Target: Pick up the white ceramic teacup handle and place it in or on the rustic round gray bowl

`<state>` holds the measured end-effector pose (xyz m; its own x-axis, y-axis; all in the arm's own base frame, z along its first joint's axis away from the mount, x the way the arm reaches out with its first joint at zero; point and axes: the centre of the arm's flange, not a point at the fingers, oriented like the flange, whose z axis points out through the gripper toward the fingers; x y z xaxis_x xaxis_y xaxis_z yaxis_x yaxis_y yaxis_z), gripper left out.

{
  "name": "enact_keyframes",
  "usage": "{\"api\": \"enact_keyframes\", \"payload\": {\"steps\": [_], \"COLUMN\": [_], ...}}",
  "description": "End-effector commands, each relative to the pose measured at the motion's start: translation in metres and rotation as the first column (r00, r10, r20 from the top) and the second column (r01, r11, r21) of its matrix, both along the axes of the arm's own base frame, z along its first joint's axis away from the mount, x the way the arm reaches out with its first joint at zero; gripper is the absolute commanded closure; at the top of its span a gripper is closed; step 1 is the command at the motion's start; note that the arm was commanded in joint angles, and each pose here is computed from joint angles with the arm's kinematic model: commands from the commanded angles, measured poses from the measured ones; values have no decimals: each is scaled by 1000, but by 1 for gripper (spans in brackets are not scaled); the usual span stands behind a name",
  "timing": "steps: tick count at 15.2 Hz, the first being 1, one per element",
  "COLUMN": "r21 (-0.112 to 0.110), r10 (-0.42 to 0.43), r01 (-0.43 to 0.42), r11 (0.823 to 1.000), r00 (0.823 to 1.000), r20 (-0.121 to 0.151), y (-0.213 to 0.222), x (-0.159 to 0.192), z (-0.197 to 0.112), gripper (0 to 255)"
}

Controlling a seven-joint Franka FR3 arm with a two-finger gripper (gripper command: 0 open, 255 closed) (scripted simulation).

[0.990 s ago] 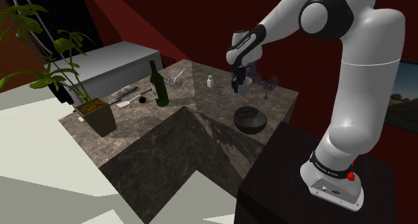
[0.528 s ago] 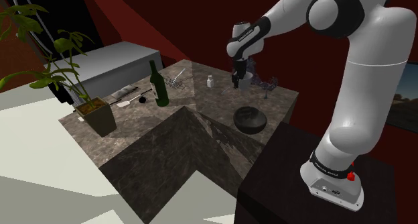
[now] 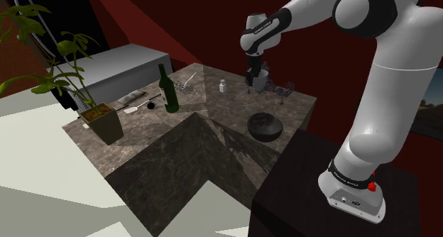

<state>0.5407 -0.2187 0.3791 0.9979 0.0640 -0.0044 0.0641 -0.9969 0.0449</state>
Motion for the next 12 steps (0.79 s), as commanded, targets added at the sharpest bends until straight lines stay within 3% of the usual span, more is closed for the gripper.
{"api": "enact_keyframes", "payload": {"steps": [1,12], "r21": [0,0], "r10": [0,0], "r01": [0,0], "r11": [1000,1000], "r00": [1000,1000], "r20": [0,0], "y": [-1,97], "x": [-2,-89], "z": [11,28], "gripper": [255,255]}}
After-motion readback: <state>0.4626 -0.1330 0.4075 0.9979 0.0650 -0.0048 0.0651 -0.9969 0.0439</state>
